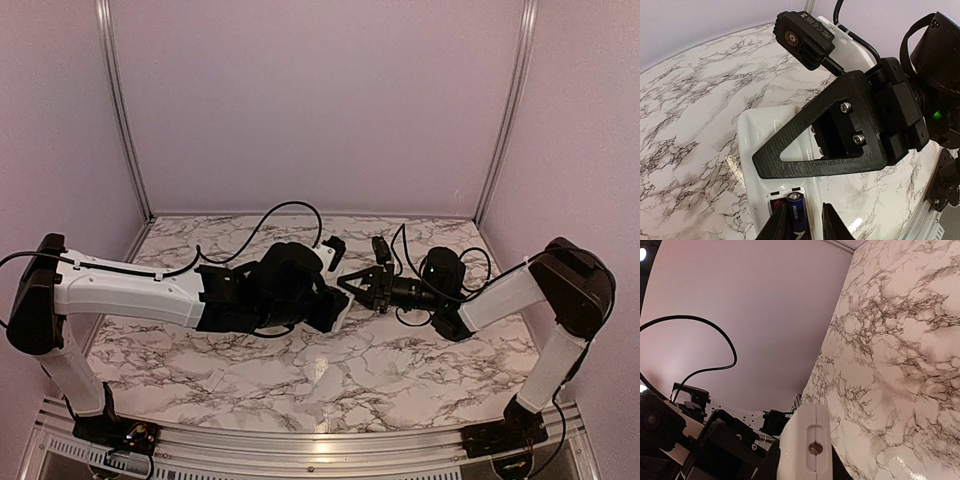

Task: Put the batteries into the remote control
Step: Place the battery in the battery compartment.

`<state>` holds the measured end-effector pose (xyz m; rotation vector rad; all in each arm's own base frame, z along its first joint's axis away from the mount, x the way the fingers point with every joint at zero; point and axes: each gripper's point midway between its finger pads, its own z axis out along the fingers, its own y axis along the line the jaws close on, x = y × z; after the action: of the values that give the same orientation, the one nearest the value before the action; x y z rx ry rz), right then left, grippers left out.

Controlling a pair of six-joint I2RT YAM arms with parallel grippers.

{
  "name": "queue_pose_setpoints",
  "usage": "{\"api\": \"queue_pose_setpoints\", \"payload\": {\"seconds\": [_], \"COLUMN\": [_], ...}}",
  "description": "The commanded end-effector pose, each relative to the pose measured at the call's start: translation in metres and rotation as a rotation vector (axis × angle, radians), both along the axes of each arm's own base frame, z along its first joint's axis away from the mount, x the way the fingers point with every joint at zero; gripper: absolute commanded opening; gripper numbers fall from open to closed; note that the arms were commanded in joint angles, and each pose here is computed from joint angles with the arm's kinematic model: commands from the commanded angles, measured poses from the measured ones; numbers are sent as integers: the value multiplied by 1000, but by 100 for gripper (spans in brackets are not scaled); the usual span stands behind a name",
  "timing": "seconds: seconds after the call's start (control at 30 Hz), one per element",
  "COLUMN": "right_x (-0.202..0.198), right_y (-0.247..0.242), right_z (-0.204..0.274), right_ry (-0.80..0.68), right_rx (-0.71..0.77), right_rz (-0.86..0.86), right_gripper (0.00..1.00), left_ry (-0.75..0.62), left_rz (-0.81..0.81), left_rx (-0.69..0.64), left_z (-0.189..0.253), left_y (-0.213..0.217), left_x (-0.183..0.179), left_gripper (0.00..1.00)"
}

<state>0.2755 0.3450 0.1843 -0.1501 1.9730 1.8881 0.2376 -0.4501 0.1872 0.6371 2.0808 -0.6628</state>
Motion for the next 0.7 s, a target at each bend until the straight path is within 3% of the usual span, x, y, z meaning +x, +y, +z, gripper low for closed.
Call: {"api": "queue_pose_setpoints", "payload": {"seconds": [0.0, 0.23, 0.37, 0.5, 0.57, 0.67], "right_x": [-6, -8, -10, -13, -13, -15], "right_y": [4, 4, 3, 2, 3, 5], "right_z": [14, 10, 5, 6, 8, 10], "right_ry": [-50, -63, -77, -104, -118, -115], "right_rx": [40, 26, 13, 10, 13, 18], "right_rz": [27, 35, 40, 48, 54, 74], "right_gripper": [0, 0, 0, 0, 0, 0], "left_ry": [-11, -30, -45, 18, 61, -1], "left_rz": [24, 28, 58, 28, -21, -203], "left_rx": [54, 8, -79, -183, -212, -203], "left_z": [-2, 23, 53, 60, 57, 57], "left_y": [10, 19, 40, 57, 59, 56], "left_x": [4, 1, -1, -8, -13, -35], "left_gripper": [26, 32, 68, 97, 99, 96]}}
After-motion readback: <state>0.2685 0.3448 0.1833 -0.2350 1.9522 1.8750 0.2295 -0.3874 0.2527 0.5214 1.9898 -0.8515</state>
